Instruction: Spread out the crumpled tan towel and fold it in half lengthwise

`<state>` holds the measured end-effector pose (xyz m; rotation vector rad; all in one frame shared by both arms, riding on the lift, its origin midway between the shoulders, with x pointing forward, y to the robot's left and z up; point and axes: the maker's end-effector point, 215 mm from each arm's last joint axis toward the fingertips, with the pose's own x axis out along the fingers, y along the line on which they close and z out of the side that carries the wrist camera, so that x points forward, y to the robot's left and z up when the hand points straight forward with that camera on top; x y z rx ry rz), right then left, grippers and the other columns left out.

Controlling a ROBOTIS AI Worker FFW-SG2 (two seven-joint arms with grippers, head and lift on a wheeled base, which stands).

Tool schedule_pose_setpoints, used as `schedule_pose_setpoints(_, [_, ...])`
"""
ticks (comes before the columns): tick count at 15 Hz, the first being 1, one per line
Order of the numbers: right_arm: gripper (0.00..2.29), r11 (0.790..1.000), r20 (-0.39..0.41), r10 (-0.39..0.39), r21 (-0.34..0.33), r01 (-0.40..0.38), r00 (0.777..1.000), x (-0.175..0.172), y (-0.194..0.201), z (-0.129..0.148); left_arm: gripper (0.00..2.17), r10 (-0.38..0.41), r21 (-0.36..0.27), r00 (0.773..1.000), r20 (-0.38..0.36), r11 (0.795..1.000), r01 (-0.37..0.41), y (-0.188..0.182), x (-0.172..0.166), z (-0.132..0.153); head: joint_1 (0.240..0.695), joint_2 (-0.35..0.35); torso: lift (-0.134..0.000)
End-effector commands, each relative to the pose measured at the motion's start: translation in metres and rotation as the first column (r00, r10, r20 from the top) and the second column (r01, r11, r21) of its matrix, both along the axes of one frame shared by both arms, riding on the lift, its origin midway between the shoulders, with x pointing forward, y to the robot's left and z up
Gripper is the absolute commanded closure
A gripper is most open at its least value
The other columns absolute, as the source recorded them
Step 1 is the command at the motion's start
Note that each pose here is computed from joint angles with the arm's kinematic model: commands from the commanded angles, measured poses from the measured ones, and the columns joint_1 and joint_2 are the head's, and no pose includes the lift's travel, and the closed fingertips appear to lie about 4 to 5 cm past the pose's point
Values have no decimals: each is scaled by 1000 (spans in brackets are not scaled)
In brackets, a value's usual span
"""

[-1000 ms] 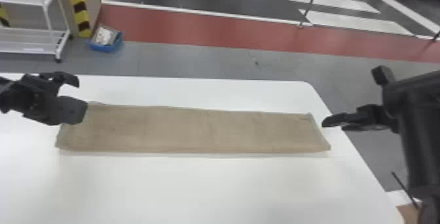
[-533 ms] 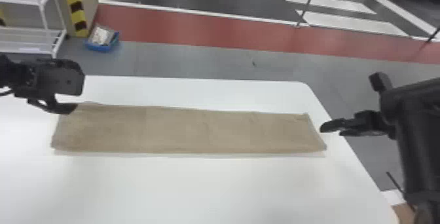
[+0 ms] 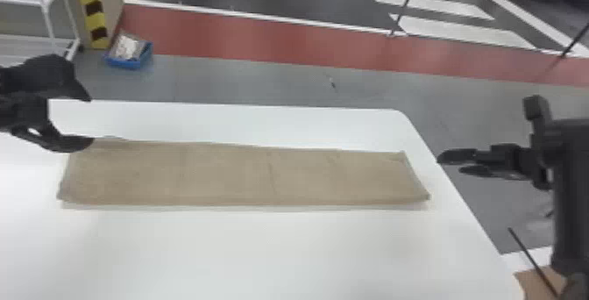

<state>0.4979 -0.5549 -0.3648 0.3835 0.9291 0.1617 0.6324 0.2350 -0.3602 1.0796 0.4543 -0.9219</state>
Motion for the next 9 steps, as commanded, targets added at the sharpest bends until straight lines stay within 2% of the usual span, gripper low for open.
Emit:
schedule_pose_setpoints(1, [53,1000,2,-12,0,12,1000,-4,-5,-2,309,0,6,1000,-3,1000,0,0,-2,-3,695,-299,-124])
schedule_pose_setpoints(9, [53,1000,-3,-21,-15,21,1000,-6,-11,-6,306,0,19,1000,-5,1000,0,3,-8,-9,695,-314,-124])
